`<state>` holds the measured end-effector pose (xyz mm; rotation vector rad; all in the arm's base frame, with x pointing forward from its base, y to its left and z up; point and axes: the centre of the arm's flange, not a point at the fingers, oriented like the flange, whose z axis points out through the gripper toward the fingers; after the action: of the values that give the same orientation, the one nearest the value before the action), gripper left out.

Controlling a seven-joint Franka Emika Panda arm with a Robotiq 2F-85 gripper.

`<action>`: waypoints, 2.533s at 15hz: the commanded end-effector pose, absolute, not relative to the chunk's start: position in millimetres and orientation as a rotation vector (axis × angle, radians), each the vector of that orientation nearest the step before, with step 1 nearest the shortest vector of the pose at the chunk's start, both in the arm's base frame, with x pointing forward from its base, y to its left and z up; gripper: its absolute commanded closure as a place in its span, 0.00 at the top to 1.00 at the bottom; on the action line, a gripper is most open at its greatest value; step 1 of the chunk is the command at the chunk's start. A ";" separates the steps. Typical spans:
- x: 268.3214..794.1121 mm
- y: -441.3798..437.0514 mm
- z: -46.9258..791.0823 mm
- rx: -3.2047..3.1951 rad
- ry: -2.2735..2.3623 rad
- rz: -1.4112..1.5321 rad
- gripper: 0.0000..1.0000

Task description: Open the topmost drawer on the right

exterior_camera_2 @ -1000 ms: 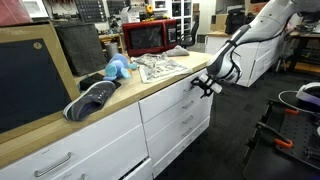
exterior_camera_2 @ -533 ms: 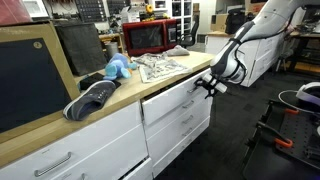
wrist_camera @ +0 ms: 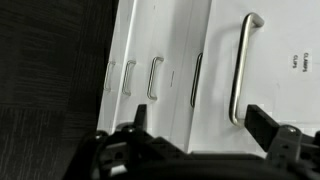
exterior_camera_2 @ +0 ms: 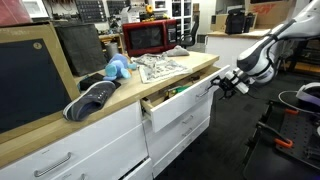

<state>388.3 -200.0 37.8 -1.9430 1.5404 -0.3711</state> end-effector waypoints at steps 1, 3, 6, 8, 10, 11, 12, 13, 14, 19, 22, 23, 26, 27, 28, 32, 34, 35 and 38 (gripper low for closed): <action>317.1 -169.8 53.3 -1.802 1.527 -0.393 1.00; 300.8 -167.3 73.9 -1.726 1.523 -0.388 1.00; 291.2 -154.5 105.1 -1.638 1.522 -0.390 1.00; 297.5 -146.9 119.8 -1.614 1.525 -0.389 1.00; 315.7 -145.7 124.6 -1.630 1.542 -0.377 1.00; 327.3 -144.4 129.5 -1.636 1.555 -0.374 1.00; 337.1 -142.6 134.2 -1.636 1.563 -0.367 1.00; 348.6 -142.8 142.0 -1.629 1.580 -0.362 1.00; 357.5 -142.2 149.0 -1.620 1.591 -0.355 1.00; 397.7 -138.8 180.1 -1.643 1.702 -0.329 1.00; 417.7 -131.8 179.4 -1.720 1.793 -0.288 1.00; 423.4 -127.6 174.6 -1.746 1.818 -0.267 1.00; 437.9 -113.8 164.8 -1.817 1.902 -0.250 1.00; 444.0 -110.0 161.0 -1.820 1.927 -0.253 1.00; 448.7 -108.0 160.3 -1.835 1.947 -0.256 1.00; 465.9 -103.5 142.2 -1.888 2.025 -0.234 1.00; 473.0 -105.8 128.1 -1.906 2.054 -0.232 1.00; 476.5 -110.5 127.4 -1.911 2.060 -0.262 1.00; 479.6 -114.6 117.1 -1.973 2.072 -0.254 1.00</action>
<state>465.0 -110.3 126.7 -1.9534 2.0310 -0.2949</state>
